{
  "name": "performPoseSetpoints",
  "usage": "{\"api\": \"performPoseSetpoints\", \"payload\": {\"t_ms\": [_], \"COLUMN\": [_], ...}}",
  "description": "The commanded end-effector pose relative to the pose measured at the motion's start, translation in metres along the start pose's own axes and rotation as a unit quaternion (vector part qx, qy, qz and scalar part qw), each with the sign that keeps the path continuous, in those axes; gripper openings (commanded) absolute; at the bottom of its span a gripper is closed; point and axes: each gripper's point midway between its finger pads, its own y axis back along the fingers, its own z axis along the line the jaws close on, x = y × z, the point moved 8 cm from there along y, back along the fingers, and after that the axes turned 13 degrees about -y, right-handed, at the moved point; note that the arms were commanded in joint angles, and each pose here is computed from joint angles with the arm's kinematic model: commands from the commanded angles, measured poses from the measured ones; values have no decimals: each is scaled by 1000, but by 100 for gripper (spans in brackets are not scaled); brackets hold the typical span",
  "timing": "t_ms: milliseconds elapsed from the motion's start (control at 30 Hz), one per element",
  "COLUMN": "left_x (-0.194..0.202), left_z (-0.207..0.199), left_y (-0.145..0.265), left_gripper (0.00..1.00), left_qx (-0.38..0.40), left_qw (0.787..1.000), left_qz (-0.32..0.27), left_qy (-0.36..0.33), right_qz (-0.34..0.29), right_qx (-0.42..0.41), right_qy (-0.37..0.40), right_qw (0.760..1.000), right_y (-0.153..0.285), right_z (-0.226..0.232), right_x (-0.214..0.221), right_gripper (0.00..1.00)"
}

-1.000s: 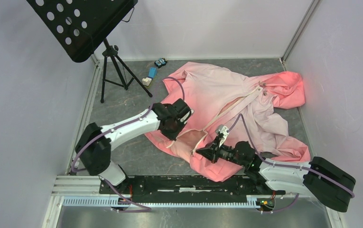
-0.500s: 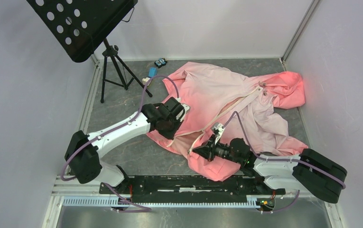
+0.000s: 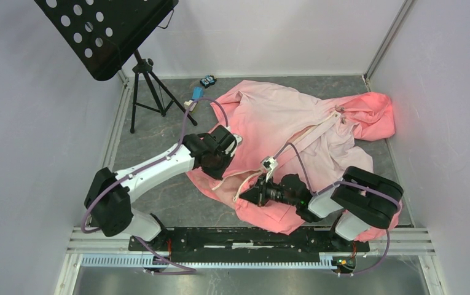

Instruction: Zip up the jacket

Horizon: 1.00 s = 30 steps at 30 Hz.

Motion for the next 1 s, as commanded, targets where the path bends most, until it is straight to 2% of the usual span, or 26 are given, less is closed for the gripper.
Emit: {"api": "performPoseSetpoints", "payload": {"t_ms": [0, 167, 333, 467, 600, 767, 867, 967], "left_x": [-20, -25, -23, -17, -10, -12, -15, -7], "left_z": [1, 3, 3, 5, 6, 3, -1, -1], "left_y": [21, 38, 53, 59, 63, 64, 63, 58], "left_gripper": [2, 2, 2, 2, 2, 2, 2, 19], "left_qx": [-4, -16, -12, -14, -16, 7, 19, 7], "left_qw": [994, 975, 955, 932, 915, 890, 906, 946], "left_qz": [-106, -195, -261, -315, -341, -368, -349, -271], "left_qy": [36, 102, 144, 179, 214, 268, 240, 176], "right_qz": [-31, -55, -130, -150, -180, -169, -153, -128], "right_qx": [-70, -83, -129, -163, -189, -165, -129, -74], "right_qy": [14, 36, 6, -12, -20, -7, -12, -2], "right_qw": [997, 994, 983, 975, 965, 972, 980, 989], "right_y": [3, 8, 12, 6, 4, -10, -7, 4], "right_z": [20, 31, 47, 56, 63, 59, 48, 32], "right_x": [-12, -24, -42, -49, -56, -53, -46, -34], "right_gripper": [0, 0, 0, 0, 0, 0, 0, 0]}}
